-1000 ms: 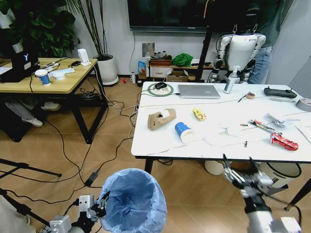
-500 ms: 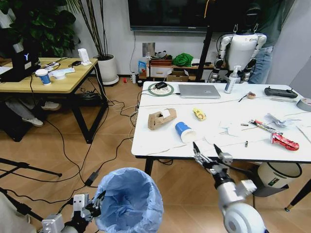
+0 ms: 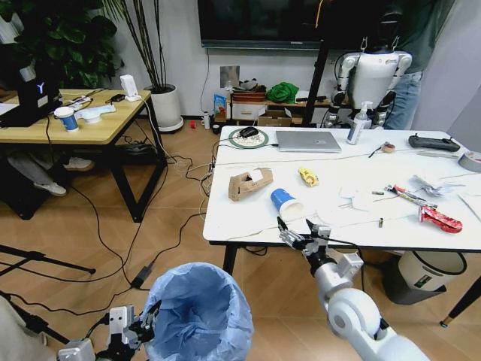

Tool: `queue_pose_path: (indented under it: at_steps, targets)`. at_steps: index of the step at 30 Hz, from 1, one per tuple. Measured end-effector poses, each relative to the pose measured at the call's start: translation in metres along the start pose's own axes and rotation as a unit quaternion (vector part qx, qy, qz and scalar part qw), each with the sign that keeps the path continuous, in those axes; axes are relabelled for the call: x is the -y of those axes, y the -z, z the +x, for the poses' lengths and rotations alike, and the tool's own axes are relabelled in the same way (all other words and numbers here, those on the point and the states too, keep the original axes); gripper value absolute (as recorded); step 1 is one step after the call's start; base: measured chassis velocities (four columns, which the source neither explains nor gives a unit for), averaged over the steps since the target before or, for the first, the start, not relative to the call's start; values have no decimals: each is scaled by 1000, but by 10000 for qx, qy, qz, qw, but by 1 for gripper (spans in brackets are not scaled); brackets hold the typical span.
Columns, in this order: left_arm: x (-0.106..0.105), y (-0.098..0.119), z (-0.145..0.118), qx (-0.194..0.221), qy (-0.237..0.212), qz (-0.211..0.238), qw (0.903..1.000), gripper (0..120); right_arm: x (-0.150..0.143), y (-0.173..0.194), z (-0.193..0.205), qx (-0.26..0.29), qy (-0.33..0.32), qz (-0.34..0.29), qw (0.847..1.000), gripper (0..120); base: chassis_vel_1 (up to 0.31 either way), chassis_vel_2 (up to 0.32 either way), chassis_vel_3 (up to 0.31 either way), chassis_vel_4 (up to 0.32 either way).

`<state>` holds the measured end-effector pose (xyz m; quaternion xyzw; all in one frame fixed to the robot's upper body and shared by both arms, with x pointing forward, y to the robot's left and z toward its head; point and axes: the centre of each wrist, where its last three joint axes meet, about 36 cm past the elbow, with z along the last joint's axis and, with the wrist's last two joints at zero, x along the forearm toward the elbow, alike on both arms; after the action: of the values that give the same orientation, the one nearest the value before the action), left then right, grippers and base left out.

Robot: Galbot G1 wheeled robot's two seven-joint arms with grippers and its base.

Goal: Pick up the trash bin and place the trash from the table into it.

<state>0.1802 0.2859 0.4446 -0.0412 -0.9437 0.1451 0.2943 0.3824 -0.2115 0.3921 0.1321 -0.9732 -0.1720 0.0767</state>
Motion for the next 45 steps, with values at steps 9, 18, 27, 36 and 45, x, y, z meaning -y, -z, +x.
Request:
queue_pose_path:
  at_steps: [9,18,27,36,45]
  targets:
    - [-1,5,1,73,45,-3,10000,2,-3,6,-32,-92,104,-112,9998,100,0,0,0,0]
    - [-4,6,2,107,126,-12,9999,2,-6,-7,-48,-137,165,-210,9995,100,0,0,0,0]
    - [-5,9,1,141,176,9,9997,2,-3,-10,-59,-20,230,-282,9993,75,0,0,0,0]
    - [-6,7,-1,103,151,18,9998,2,-3,-10,-60,-18,196,-283,9994,40,0,0,0,0]
    - [-7,9,-2,118,157,16,9998,2,-2,-12,-60,-36,166,-279,9995,8,0,0,0,0]
